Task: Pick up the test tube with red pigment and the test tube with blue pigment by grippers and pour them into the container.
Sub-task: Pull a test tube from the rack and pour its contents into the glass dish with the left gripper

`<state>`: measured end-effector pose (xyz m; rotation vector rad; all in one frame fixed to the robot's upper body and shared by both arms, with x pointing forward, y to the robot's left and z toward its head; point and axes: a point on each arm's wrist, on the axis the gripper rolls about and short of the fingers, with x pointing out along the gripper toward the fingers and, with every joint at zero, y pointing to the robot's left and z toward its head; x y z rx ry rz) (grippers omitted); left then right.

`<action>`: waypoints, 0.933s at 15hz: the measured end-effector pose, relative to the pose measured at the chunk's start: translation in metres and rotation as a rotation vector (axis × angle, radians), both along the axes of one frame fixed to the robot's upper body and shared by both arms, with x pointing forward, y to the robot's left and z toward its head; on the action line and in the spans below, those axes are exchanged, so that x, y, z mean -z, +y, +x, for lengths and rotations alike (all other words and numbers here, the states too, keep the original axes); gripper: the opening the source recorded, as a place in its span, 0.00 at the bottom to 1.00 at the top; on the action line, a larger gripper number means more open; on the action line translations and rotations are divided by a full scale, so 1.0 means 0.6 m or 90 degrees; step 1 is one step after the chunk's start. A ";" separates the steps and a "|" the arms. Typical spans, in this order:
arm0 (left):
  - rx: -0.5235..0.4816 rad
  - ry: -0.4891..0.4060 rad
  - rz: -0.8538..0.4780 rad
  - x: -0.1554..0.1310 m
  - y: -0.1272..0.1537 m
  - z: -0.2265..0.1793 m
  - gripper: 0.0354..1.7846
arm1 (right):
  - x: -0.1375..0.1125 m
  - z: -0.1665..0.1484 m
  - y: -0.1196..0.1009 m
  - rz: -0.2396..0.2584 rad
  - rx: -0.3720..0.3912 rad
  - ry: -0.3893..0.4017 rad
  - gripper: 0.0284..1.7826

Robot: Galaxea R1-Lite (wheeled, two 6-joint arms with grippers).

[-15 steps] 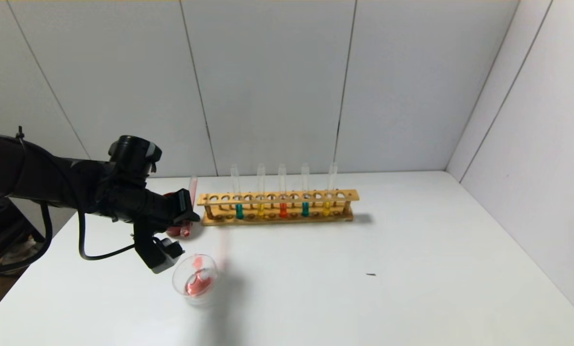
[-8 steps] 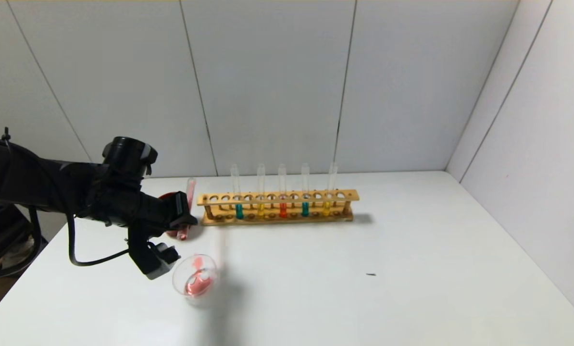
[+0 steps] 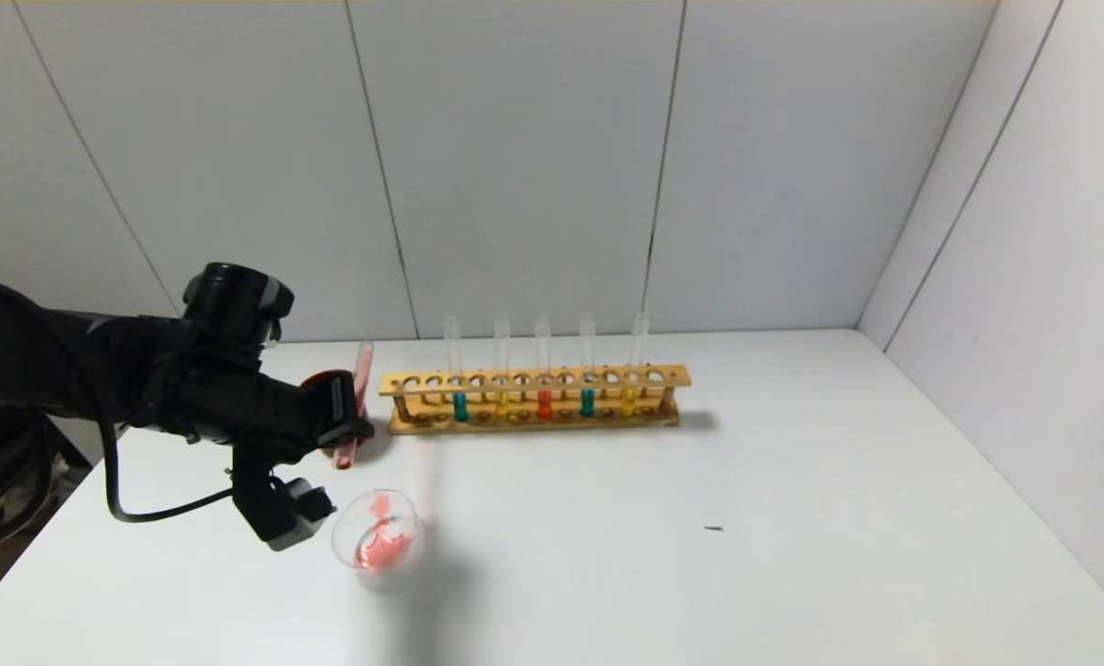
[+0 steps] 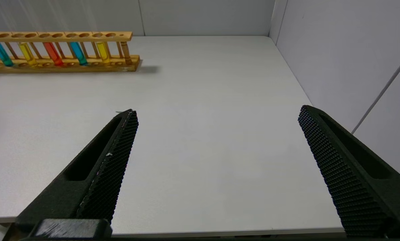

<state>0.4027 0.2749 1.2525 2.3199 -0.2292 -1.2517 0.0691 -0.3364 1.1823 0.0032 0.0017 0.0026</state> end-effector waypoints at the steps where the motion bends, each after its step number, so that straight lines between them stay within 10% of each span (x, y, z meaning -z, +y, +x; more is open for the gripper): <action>1: 0.005 -0.001 0.000 0.000 -0.004 -0.002 0.16 | 0.000 0.000 0.000 0.000 0.000 0.000 0.98; 14: 0.012 -0.013 0.024 -0.002 -0.012 -0.004 0.16 | 0.000 0.000 0.000 0.000 0.000 0.000 0.98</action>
